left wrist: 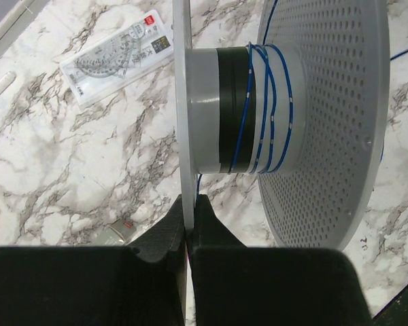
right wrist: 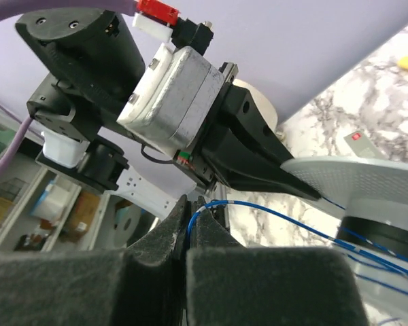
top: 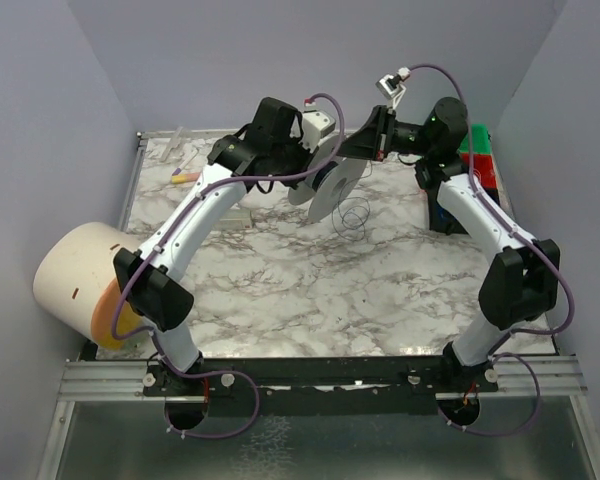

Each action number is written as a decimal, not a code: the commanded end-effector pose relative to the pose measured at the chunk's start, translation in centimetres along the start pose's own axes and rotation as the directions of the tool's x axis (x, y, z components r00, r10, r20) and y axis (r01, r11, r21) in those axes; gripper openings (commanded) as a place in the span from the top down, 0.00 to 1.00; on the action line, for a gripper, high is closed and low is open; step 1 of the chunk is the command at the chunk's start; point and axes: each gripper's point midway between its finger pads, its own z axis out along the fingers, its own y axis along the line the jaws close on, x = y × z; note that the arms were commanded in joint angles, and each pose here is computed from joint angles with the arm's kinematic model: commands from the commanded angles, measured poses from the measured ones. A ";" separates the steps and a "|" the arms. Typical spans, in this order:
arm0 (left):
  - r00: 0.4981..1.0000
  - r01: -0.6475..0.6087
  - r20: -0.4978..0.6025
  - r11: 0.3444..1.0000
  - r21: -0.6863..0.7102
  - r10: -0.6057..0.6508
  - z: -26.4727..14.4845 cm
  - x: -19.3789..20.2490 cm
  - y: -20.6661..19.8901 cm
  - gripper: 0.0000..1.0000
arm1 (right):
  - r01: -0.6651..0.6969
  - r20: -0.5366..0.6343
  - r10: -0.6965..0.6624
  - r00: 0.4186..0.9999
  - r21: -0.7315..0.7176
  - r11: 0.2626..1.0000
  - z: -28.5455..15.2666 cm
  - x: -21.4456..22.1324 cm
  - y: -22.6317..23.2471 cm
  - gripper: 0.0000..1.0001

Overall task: Wrap the cables
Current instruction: Wrap the cable around the cable reel.

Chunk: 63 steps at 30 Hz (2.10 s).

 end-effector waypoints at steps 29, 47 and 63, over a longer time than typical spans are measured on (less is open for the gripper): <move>0.894 0.316 0.263 0.927 0.203 -0.362 -3.0 -7.4 6.2 1.00 | 0.034 -0.340 -0.060 0.938 -0.082 0.996 7.0 18.2 -1.9 1.00; 0.781 0.353 0.329 0.809 0.470 -0.532 -9.7 -8.9 7.4 1.00 | 0.006 -0.150 0.012 0.989 0.120 0.993 1.3 15.5 -8.2 1.00; 0.848 0.223 0.307 0.816 0.534 -0.432 -10.7 -6.5 3.8 1.00 | 0.056 0.185 -0.233 0.955 0.657 0.752 -10.4 2.5 -17.1 0.99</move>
